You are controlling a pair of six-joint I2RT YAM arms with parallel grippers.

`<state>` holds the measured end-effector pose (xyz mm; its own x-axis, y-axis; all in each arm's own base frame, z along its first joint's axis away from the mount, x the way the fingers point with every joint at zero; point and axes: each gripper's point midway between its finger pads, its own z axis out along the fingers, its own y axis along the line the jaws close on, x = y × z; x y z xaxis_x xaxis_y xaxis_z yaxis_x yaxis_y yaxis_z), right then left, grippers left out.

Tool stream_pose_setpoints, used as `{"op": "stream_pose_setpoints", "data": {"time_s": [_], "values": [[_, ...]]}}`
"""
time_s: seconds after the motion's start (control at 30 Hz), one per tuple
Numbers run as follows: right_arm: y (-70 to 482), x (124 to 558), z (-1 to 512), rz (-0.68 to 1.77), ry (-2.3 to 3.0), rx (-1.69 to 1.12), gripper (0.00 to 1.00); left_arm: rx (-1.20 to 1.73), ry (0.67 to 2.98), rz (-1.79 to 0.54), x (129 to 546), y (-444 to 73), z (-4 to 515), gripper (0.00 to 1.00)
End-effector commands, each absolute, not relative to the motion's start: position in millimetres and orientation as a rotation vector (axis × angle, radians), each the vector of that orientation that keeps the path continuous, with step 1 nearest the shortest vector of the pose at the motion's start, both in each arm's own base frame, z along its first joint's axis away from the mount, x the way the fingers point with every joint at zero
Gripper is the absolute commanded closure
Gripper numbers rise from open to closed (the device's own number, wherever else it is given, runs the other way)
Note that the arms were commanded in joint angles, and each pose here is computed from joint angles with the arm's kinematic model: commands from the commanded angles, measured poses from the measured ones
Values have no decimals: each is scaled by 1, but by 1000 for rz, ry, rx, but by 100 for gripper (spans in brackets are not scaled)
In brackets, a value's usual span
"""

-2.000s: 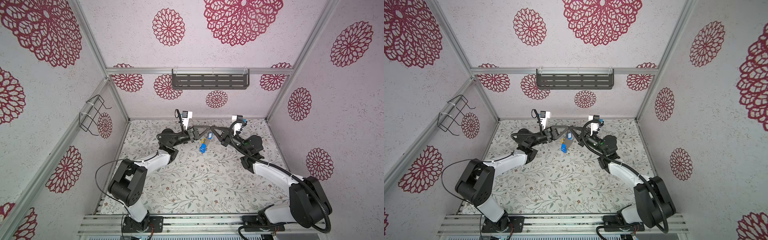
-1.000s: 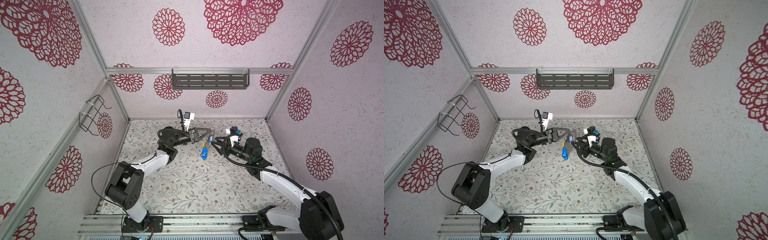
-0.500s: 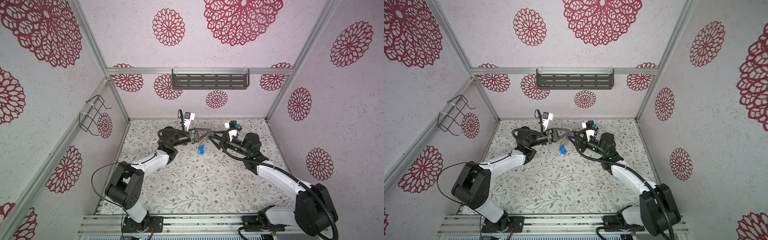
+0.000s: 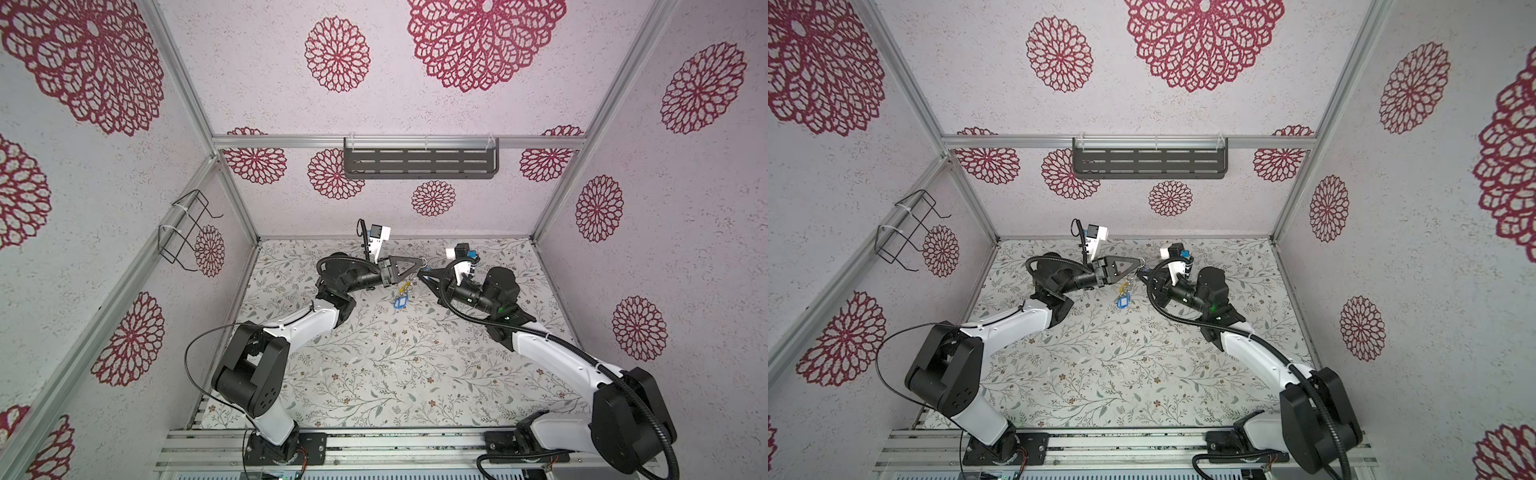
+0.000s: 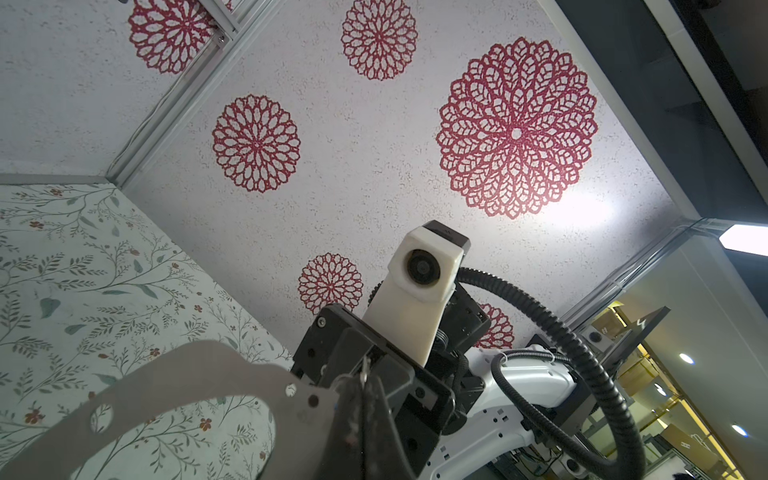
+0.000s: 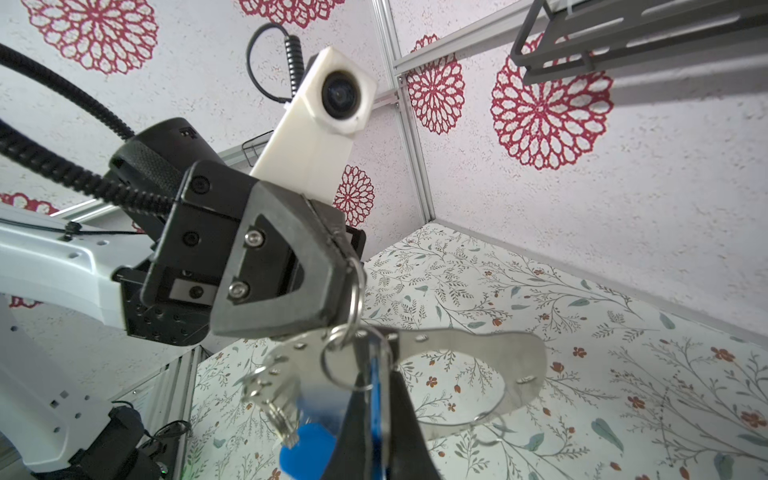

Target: Remove the keys from the keyring

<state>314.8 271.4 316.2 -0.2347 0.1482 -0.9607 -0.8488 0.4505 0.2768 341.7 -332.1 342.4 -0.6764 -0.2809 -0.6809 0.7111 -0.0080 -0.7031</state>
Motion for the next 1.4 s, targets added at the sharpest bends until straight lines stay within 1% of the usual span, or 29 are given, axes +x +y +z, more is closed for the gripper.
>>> {"op": "stream_pose_setpoints", "data": {"time_s": [0.0, 0.03, 0.23, 0.47, 0.77, 1.13, 1.23, 1.37], "values": [[259, 303, 329, 960, 1497, -658, 98, 477, 1553, -1736, 341, -328, 343, 100], [255, 301, 329, 941, 1503, -659, 100, 475, 1570, -1726, 342, -329, 339, 100], [236, 295, 336, 785, 1584, -675, 100, 486, 1650, -1680, 342, -331, 322, 100], [235, 314, 343, 674, 1751, -713, 100, 519, 1769, -1598, 337, -333, 295, 100], [243, 345, 351, 622, 1911, -706, 100, 698, 1962, -1313, 321, -342, 257, 100], [277, 364, 351, 638, 2017, -744, 100, 822, 2067, -1021, 323, -338, 224, 100], [277, 372, 345, 609, 2047, -722, 100, 842, 2062, -1017, 320, -340, 223, 100], [262, 384, 335, 567, 2093, -642, 100, 841, 2005, -1012, 316, -336, 235, 100]]}}
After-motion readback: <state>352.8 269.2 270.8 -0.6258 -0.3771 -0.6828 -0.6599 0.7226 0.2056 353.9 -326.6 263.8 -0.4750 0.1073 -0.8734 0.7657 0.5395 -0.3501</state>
